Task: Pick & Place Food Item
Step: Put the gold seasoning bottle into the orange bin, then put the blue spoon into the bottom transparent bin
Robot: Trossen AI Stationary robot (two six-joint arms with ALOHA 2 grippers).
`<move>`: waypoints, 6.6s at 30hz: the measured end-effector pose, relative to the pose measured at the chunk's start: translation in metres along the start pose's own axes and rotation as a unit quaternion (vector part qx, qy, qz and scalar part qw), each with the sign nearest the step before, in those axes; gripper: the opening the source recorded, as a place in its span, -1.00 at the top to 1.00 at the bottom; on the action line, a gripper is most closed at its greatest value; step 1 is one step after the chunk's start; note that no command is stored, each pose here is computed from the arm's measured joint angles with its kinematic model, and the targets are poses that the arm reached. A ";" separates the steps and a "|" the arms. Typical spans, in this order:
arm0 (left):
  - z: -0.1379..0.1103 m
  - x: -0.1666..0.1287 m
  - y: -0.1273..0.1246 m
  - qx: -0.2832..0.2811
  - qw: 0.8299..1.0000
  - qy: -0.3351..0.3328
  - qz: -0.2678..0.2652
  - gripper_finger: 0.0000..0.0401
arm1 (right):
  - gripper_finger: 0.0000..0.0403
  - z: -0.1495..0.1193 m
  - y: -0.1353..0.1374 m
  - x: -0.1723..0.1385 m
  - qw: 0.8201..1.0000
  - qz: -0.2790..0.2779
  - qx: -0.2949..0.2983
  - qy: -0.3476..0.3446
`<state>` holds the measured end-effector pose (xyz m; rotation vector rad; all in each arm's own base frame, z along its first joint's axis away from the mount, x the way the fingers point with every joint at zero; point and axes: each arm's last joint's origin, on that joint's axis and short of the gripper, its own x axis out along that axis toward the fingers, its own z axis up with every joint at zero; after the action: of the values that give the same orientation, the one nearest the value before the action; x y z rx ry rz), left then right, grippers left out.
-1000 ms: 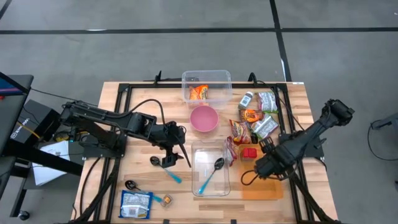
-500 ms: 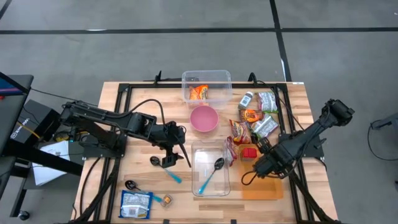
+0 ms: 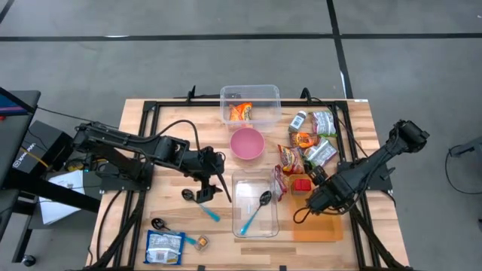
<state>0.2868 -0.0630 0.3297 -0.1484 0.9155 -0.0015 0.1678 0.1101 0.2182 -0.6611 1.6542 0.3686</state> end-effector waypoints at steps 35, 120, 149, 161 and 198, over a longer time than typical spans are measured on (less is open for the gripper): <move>0.001 0.000 0.000 -0.012 1.000 -0.007 -0.001 -0.63 | -0.33 0.001 -0.019 0.008 1.000 0.005 -0.026 -0.010; 0.026 -0.004 -0.008 -0.020 0.990 -0.136 -0.039 -0.63 | -0.68 -0.043 -0.027 -0.148 0.619 -0.048 0.576 -0.532; 0.001 -0.027 -0.013 -0.089 0.991 -0.043 -0.089 -0.63 | -0.68 -0.043 -0.030 -0.147 0.622 -0.058 0.574 -0.529; -0.016 -0.026 -0.013 -0.299 0.953 0.038 -0.035 -0.63 | -0.68 -0.043 -0.030 -0.148 0.622 -0.057 0.574 -0.529; -0.105 0.009 -0.060 -0.718 0.685 0.037 0.114 -0.63 | -0.68 -0.043 -0.030 -0.147 0.648 -0.076 0.548 -0.524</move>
<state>0.2134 -0.1362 0.2673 -1.5212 0.8159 0.9859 0.1638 0.0928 0.3734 0.3670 0.4256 -0.3795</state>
